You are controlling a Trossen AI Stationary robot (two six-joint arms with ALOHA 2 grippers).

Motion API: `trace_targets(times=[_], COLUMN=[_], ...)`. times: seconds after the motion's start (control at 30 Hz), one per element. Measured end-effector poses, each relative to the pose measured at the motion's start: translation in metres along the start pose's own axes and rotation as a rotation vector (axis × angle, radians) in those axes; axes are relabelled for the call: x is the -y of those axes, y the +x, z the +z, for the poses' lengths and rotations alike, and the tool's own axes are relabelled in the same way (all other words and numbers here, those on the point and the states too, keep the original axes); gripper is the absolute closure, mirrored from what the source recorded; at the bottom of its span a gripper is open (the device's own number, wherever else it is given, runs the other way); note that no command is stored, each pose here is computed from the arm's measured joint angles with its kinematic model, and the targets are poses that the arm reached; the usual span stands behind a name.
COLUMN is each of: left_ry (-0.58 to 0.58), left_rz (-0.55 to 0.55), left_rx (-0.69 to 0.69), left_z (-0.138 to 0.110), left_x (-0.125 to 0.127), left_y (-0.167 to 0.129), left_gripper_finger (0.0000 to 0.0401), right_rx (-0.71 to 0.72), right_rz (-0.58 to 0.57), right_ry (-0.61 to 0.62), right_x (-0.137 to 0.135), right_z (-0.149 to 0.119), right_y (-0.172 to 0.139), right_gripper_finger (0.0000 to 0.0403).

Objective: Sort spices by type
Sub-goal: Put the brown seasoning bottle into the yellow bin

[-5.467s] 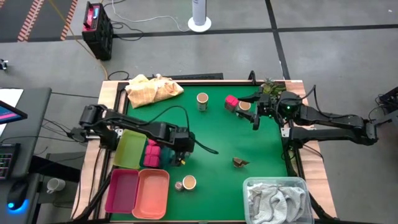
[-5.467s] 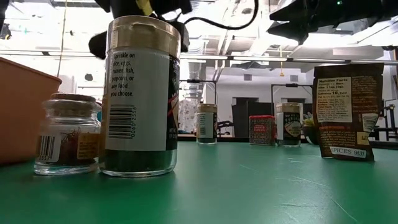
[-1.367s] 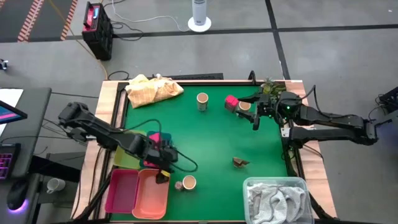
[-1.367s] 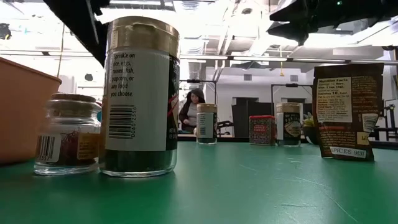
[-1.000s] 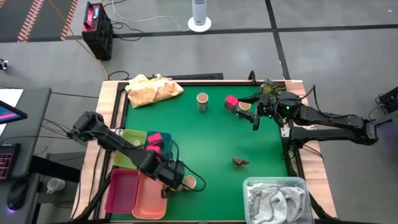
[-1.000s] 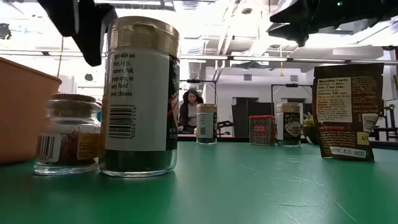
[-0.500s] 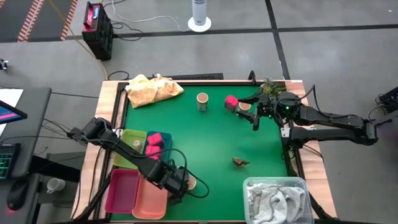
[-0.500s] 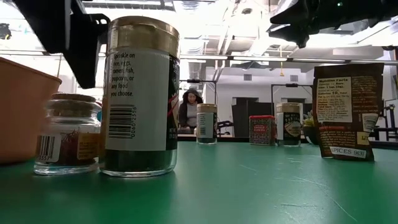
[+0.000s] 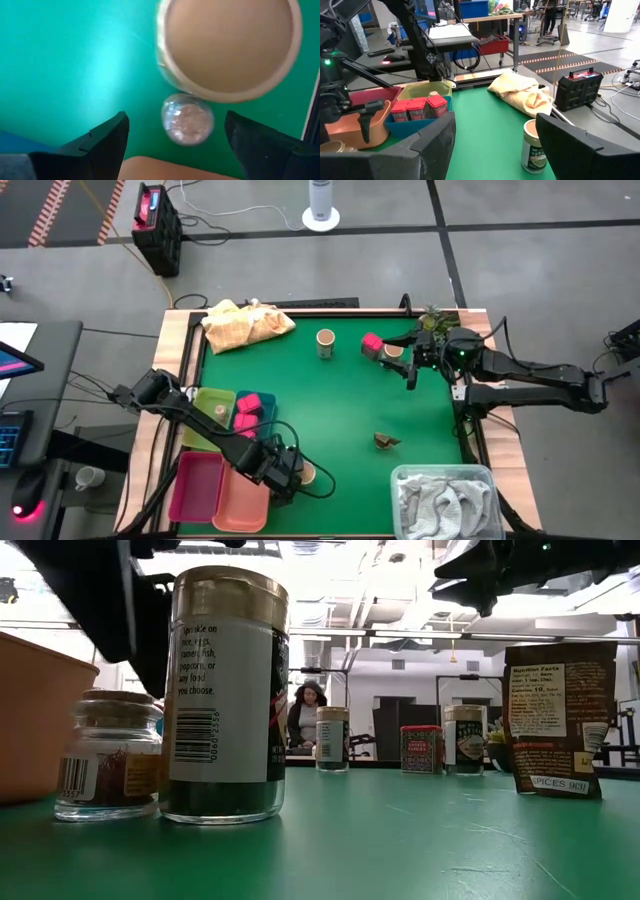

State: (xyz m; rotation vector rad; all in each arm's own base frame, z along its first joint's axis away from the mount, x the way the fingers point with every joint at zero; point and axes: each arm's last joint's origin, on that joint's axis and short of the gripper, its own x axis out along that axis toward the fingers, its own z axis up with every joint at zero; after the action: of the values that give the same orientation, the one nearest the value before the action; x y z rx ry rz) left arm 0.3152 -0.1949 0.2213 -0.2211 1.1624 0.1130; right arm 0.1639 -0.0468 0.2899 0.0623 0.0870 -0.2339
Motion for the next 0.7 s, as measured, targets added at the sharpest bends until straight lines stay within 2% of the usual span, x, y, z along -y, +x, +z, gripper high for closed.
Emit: trace_targets(times=[0.5,0.7], left_ry=[0.019,0.05], left_rz=[-0.022,-0.022], left_rx=[-0.011,-0.03], left_z=[-0.009,-0.011], left_x=[-0.003,-0.001], left_y=[0.015,0.025], left_gripper_finger=[0.0087,0.0109], right_rx=[0.001,0.0], right_rz=[0.0,0.0], right_ry=[-0.002,-0.002], right_x=[0.0,0.0], right_z=[0.0,0.0], right_y=[0.0,0.0], right_gripper_finger=[0.01,0.01])
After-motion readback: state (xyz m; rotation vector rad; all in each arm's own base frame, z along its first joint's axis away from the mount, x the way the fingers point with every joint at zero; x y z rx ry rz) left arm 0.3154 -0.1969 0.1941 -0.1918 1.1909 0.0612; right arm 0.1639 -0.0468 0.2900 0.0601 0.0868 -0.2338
